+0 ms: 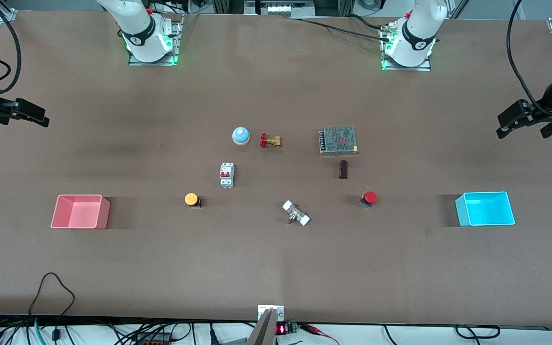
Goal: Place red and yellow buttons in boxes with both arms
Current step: 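Reach the right gripper to the yellow button while the left gripper reaches the red button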
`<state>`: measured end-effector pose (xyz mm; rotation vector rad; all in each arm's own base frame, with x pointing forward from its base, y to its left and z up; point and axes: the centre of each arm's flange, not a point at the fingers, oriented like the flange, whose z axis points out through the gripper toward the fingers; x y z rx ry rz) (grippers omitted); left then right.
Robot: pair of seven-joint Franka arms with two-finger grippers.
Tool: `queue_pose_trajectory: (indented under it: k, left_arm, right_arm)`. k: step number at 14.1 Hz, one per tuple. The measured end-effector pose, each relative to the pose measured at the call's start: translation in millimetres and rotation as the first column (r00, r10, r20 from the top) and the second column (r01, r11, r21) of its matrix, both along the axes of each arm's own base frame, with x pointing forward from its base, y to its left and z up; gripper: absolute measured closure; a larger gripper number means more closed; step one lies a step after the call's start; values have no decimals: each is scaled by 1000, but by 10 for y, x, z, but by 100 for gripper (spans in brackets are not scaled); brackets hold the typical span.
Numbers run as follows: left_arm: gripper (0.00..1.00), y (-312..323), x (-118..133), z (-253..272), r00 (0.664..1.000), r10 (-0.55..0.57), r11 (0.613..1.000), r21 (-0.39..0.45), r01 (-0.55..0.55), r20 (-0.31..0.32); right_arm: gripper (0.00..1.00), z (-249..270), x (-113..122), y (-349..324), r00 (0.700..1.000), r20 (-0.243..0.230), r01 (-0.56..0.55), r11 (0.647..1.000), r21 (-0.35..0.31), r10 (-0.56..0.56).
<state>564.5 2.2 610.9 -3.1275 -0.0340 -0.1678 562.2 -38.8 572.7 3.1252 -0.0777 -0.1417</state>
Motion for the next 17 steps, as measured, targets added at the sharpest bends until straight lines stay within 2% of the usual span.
queue_pose_trajectory:
  k: [4,7,13,17]
  left_arm:
    - [0,-266,150,-327,999,-2,999,-41,0,-48]
    - [0,-700,371,-795,998,27,998,-58,-31,-57]
    - [0,-1270,669,-1740,992,88,991,-88,-96,-94]
    - [0,-1631,791,-2398,988,122,985,-108,-131,-93]
  right_arm:
    - [0,-137,57,4,1000,-16,0,1000,-1,0]
    - [0,-426,247,161,1000,-17,-23,1000,7,23]
    - [0,-1411,708,1146,987,-59,-146,989,27,148]
    - [0,-1919,1049,1793,987,-29,-159,986,41,161]
